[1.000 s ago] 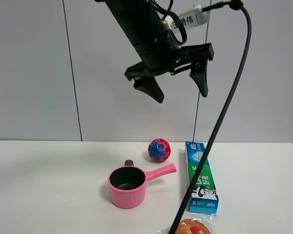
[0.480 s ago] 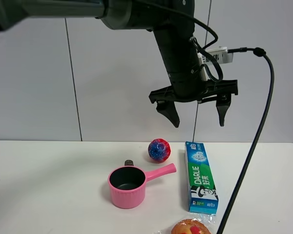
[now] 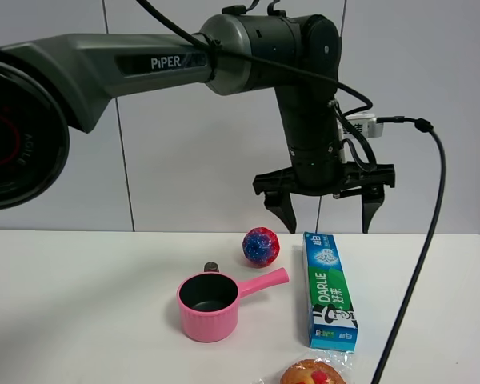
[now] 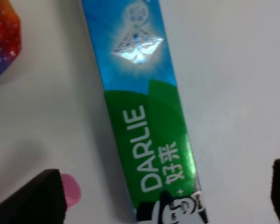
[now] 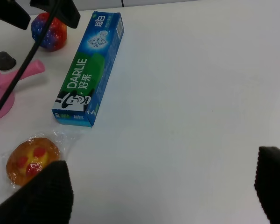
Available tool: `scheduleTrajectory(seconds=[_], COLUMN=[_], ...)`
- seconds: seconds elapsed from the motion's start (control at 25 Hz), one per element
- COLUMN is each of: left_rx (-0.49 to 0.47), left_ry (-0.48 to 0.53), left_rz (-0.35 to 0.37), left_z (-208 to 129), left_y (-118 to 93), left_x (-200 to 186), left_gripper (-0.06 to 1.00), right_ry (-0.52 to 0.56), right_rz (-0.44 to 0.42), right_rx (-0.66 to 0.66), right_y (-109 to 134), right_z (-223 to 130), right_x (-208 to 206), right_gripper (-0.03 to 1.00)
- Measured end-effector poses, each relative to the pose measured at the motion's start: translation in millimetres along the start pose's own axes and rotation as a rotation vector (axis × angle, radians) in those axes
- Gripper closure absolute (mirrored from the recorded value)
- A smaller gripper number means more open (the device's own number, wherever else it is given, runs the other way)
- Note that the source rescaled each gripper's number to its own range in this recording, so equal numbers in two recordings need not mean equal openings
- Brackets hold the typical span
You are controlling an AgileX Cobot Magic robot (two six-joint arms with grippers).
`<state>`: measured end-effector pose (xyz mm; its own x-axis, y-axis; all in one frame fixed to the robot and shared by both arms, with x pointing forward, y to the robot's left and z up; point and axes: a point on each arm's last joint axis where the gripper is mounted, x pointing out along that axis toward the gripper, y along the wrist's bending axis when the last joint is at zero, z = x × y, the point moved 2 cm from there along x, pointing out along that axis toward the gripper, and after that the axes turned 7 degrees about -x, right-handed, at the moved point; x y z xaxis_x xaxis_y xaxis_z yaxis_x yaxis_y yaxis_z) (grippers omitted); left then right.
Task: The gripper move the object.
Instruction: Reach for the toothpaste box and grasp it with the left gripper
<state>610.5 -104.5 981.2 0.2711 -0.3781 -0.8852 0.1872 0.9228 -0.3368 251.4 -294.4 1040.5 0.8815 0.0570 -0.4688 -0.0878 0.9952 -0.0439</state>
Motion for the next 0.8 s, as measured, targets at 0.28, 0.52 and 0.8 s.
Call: scheduleTrajectory(seconds=[0.28,0.52,0.8], left_rx=[0.168,0.212,0.107], left_ry=[-0.059,-0.060,-0.067], left_rz=[-0.058,0.030,0.061], left_z=[-16.4,-19.7,-18.9], left_y=[-29.9,-17.2,-3.4], left_x=[14.1,42.5,69.8], left_gripper=[-0.06,-0.06,-0.06], right_ry=[0.000,0.000,0.000], right_rz=[0.000,0.000,0.000], right_rx=[0.000,0.000,0.000], right_y=[0.0,0.0,0.0], right_z=[0.0,0.0,0.0], right_x=[0.0,0.0,0.0], right_gripper=[-0.03,-0.03,-0.03])
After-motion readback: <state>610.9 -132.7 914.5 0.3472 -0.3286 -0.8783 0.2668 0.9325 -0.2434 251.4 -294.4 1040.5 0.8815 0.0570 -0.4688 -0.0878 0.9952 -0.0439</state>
